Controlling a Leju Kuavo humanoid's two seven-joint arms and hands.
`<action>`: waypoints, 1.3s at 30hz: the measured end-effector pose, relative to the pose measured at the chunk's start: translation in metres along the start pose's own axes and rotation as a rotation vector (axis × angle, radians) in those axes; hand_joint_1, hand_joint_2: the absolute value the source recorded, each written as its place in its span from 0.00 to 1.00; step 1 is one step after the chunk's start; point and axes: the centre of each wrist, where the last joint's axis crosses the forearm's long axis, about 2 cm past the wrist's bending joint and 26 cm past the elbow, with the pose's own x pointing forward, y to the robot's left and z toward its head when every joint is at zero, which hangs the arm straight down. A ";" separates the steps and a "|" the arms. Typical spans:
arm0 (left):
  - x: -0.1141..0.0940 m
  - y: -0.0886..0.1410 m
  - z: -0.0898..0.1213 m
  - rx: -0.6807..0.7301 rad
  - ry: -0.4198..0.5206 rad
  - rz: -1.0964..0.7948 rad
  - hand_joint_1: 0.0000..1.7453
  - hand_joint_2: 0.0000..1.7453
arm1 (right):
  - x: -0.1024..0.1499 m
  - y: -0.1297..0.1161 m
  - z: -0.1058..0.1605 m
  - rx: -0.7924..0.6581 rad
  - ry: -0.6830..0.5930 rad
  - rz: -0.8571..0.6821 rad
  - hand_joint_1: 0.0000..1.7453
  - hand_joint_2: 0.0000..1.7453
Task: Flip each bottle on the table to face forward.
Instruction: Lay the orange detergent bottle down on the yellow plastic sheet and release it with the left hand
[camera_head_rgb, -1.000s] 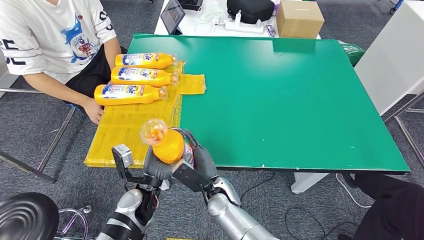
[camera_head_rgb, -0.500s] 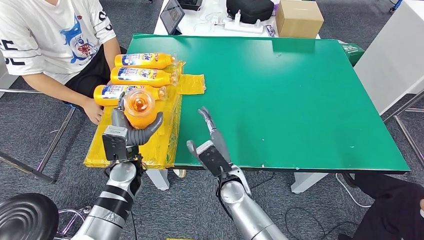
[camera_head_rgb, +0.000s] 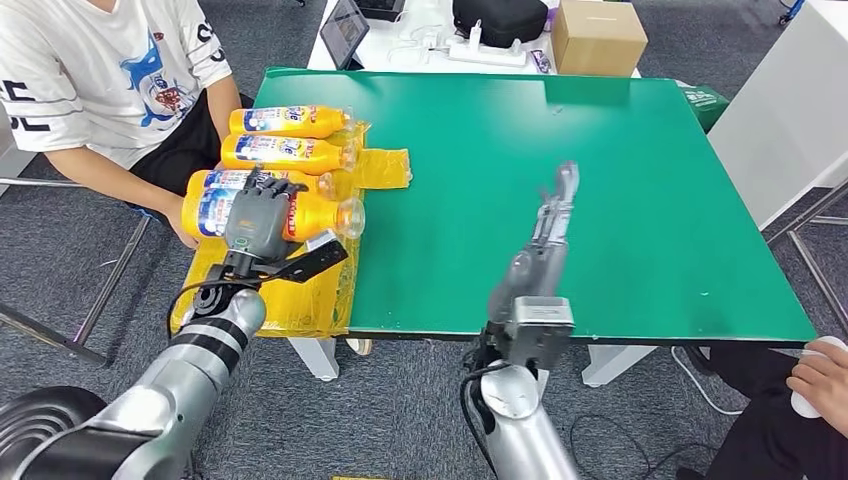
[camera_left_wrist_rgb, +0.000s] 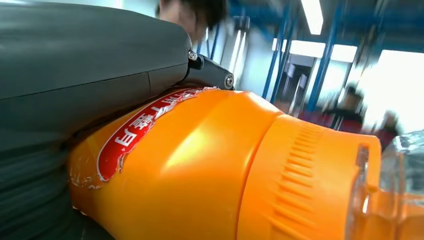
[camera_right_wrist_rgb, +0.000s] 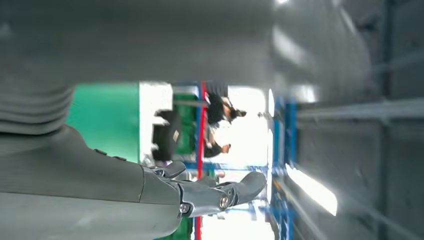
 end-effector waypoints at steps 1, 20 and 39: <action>-0.002 -0.002 0.000 -0.041 0.010 -0.003 1.00 1.00 | 0.004 -0.001 -0.002 -0.022 -0.008 -0.007 0.00 1.00; -0.018 -0.022 0.023 -0.291 0.065 0.084 1.00 1.00 | 0.008 -0.008 -0.002 -0.022 -0.001 -0.060 0.00 1.00; -0.023 -0.040 0.054 -0.442 0.162 0.069 0.00 0.00 | -0.015 -0.003 0.024 0.106 0.147 -0.082 0.00 1.00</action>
